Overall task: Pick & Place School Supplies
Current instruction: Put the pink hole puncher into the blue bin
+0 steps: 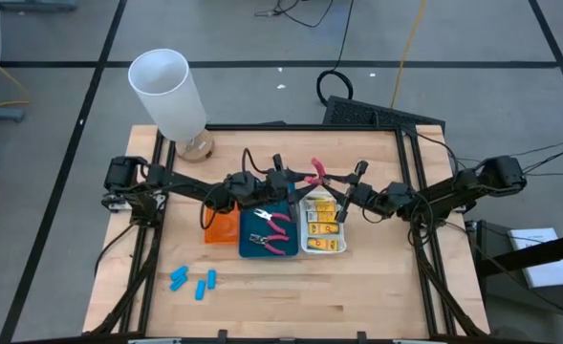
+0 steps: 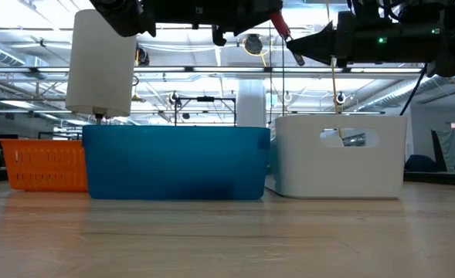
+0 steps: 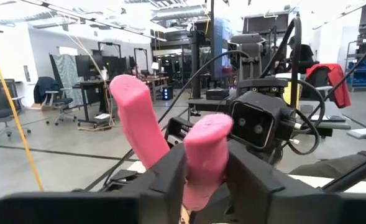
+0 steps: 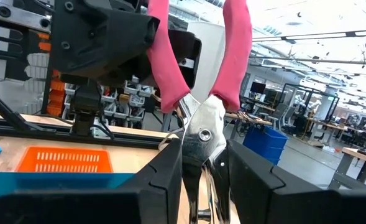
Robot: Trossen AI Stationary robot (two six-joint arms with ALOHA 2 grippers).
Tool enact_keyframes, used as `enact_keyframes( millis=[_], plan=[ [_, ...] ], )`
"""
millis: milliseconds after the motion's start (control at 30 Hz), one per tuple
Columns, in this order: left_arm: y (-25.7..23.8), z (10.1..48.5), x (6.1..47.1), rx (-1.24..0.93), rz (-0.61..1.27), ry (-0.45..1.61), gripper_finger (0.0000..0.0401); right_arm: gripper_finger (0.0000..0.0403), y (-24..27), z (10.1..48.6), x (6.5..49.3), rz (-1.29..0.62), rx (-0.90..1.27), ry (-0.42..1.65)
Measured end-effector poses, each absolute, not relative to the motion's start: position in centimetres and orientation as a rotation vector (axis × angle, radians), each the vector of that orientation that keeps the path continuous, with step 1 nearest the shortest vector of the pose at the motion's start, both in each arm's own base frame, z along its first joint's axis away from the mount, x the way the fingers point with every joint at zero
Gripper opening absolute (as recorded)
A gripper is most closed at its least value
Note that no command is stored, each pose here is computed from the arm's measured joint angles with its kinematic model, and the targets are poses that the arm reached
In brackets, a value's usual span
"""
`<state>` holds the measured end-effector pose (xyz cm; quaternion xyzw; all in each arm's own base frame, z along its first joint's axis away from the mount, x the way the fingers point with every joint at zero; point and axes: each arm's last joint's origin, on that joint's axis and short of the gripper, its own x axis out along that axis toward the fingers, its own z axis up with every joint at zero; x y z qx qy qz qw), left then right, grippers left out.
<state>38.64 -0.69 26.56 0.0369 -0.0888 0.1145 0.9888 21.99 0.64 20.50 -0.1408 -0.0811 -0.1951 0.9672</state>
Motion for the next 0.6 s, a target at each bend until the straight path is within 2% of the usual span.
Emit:
enact_keyframes(
  millis=[133,300,600],
  plan=[
    [-0.72,26.57,38.64,0.088,0.224,-0.177,0.0074,0.0096,0.64,20.47,22.0,-0.391,-0.282,-0.162],
    [-0.76,26.56,38.64,0.123,0.208,-0.174,0.0074,0.0105,0.66,20.37,22.02,-0.383,-0.257,-0.157],
    [-0.65,27.31,38.09,0.156,0.3,-0.148,0.0062,0.0196,0.46,19.98,21.86,-0.437,-0.122,-0.11]
  ],
)
